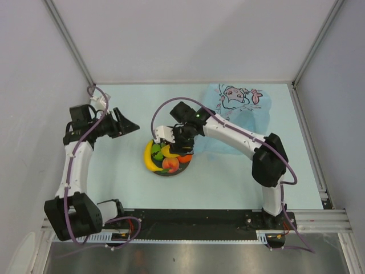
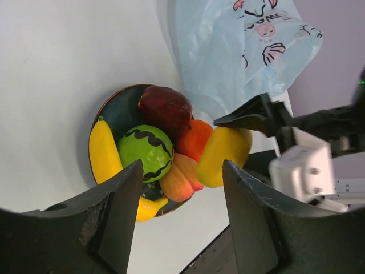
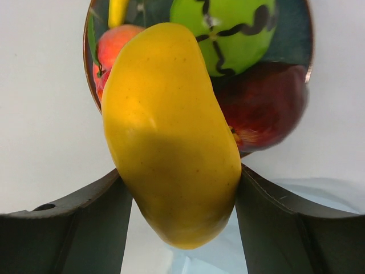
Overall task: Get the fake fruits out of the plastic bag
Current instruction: Place the fake fruit on the plate.
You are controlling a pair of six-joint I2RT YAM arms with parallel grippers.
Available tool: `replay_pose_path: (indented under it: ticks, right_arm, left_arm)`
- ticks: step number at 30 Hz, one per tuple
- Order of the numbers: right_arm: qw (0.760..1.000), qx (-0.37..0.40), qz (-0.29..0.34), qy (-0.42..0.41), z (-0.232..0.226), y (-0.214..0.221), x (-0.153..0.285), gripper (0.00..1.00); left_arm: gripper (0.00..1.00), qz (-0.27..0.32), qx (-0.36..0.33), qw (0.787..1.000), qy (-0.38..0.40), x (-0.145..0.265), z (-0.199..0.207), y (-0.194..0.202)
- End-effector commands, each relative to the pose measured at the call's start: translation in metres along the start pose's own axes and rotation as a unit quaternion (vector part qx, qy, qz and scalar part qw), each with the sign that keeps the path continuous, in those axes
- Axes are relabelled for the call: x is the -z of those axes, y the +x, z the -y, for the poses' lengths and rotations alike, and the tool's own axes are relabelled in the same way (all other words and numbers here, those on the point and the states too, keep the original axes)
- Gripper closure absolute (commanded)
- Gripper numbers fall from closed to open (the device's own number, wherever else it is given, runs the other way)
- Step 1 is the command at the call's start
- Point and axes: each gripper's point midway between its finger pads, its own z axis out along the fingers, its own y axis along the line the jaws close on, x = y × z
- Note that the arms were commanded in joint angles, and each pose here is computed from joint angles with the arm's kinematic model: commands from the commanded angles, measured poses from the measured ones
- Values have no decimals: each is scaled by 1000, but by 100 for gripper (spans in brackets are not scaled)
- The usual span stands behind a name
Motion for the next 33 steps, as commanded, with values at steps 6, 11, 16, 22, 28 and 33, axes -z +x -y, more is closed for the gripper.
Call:
replay_pose_path:
  ticks: [6,11,16,22,28,33]
  right_arm:
    - [997,16,-68,17,13,15,-8,52]
    - [998,10,-67,4,6,14,-10,52]
    - [998,11,-59,6,9,9,-12,49]
    - [998,13,-57,1,3,3,-21,43]
    - [998,17,-62,0,-1,0,-26,35]
    - [998,10,-66,4,-1,1,-25,27]
  left_arm:
    - [36,39,-27,999,11,6,10,3]
    - [36,38,-25,999,9,2,5,2]
    - [35,35,-20,999,7,1,2,4]
    - [36,30,-15,999,10,-1,1,8]
    - [36,27,-13,999,14,-2,2,10]
    - [36,27,-10,999,18,-3,2,11]
